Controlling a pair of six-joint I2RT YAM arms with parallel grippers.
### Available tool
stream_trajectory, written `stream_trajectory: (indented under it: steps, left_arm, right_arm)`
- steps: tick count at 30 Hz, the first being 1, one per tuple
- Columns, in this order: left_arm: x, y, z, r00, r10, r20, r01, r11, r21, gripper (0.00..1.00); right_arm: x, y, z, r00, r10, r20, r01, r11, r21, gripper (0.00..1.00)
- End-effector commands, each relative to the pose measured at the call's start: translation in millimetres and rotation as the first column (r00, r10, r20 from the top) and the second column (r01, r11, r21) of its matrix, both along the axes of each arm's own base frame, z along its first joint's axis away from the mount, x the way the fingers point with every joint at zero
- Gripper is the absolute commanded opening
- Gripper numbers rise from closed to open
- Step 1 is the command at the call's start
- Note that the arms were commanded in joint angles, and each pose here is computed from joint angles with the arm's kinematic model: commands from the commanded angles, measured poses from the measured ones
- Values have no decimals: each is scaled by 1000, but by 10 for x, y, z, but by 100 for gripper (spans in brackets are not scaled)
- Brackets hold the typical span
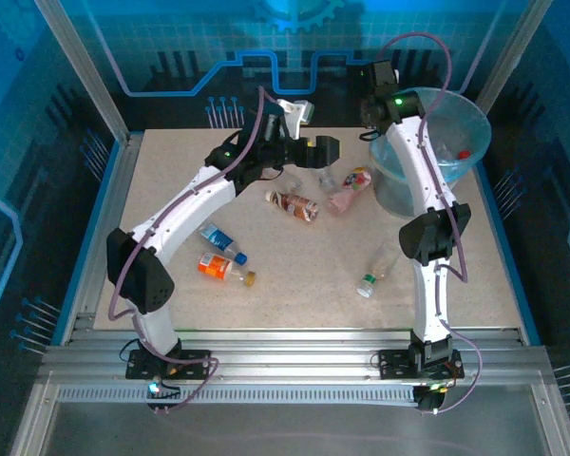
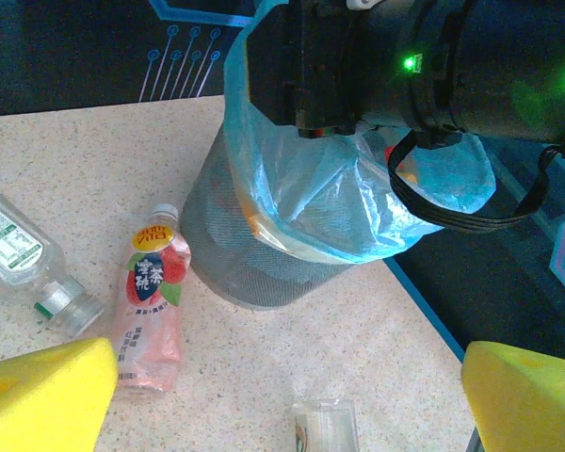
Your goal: Put the plastic bottles in the bin
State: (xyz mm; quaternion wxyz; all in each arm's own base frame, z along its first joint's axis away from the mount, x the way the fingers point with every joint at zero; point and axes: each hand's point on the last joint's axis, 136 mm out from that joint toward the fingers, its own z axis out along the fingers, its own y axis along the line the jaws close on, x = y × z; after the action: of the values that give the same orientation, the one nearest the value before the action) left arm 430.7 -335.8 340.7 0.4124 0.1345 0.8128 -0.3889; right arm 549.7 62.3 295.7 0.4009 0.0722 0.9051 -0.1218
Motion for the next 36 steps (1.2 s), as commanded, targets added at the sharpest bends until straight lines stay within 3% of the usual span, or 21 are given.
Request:
stream_trajectory:
  steps: [1, 9, 19, 24, 25, 27, 36]
  left_arm:
    - [-33, 95, 183, 999, 23, 32, -22, 999, -25, 95]
    - [-57, 121, 198, 999, 33, 31, -32, 999, -30, 95]
    - [-91, 178, 199, 998, 47, 32, -47, 999, -26, 95]
    - [-134, 220, 197, 998, 57, 33, -56, 998, -24, 95]
    - [-142, 225, 201, 998, 57, 34, -57, 998, -23, 95]
    - [-148, 238, 198, 998, 61, 33, -60, 998, -21, 95]
    - [-149, 239, 195, 998, 62, 34, -61, 998, -23, 95]
  right_arm:
    - [56, 39, -16, 1000, 23, 5, -23, 999, 36, 14]
    - [46, 142, 155, 997, 67, 44, -69, 997, 46, 0]
    - [-17, 542, 259, 979, 189, 71, -196, 973, 118, 0]
    - [-55, 631, 152, 979, 203, 36, -205, 974, 95, 0]
    - [-64, 626, 146, 980, 197, 32, -199, 976, 85, 1]
    - [-75, 575, 159, 984, 175, 31, -177, 982, 67, 27]
    - [-115, 285, 281, 994, 103, 38, -103, 995, -13, 35]
